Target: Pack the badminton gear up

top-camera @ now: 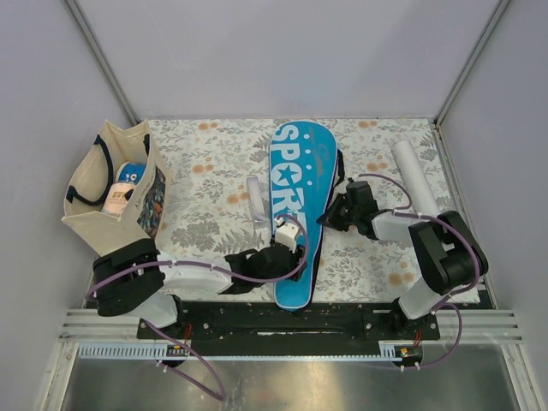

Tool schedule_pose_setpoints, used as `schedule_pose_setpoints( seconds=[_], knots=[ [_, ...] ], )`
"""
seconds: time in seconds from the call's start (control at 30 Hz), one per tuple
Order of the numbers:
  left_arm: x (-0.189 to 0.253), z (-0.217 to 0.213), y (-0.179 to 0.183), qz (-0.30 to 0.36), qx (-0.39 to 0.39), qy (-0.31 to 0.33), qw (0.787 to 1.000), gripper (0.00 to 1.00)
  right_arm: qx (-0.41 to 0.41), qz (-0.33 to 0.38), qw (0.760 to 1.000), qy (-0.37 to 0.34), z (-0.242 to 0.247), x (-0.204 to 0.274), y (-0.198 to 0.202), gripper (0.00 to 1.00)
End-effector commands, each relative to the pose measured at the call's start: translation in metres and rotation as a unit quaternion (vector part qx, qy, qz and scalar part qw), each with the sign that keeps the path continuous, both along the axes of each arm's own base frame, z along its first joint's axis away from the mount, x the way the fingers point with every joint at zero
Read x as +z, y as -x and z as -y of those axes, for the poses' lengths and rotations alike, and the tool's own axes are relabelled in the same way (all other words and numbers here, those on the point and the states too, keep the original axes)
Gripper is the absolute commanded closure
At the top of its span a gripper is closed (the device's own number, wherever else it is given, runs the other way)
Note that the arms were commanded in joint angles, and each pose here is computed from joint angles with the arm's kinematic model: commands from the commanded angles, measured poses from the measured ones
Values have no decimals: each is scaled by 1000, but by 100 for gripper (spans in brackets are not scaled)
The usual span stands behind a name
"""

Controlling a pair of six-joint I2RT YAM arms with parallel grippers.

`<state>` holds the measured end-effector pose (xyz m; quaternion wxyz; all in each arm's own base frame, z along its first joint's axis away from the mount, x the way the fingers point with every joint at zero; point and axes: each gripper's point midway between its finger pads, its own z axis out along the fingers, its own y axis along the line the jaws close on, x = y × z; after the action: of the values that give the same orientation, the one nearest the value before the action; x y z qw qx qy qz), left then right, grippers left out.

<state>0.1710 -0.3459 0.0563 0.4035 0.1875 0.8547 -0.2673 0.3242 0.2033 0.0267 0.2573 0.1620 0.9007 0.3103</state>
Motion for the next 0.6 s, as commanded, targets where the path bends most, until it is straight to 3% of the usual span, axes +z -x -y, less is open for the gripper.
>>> schedule_pose_setpoints(
  seconds=[0.0,0.3,0.57],
  knots=[
    [41,-2,-11,46,15,16,999,44,10,32,999,-13,-2,31,1,100],
    [107,-32,-44,89,74,-18,993,38,23,93,991,92,29,97,-4,100],
    [151,-85,-88,108,162,7,981,32,77,190,955,214,49,181,-35,100]
  ],
)
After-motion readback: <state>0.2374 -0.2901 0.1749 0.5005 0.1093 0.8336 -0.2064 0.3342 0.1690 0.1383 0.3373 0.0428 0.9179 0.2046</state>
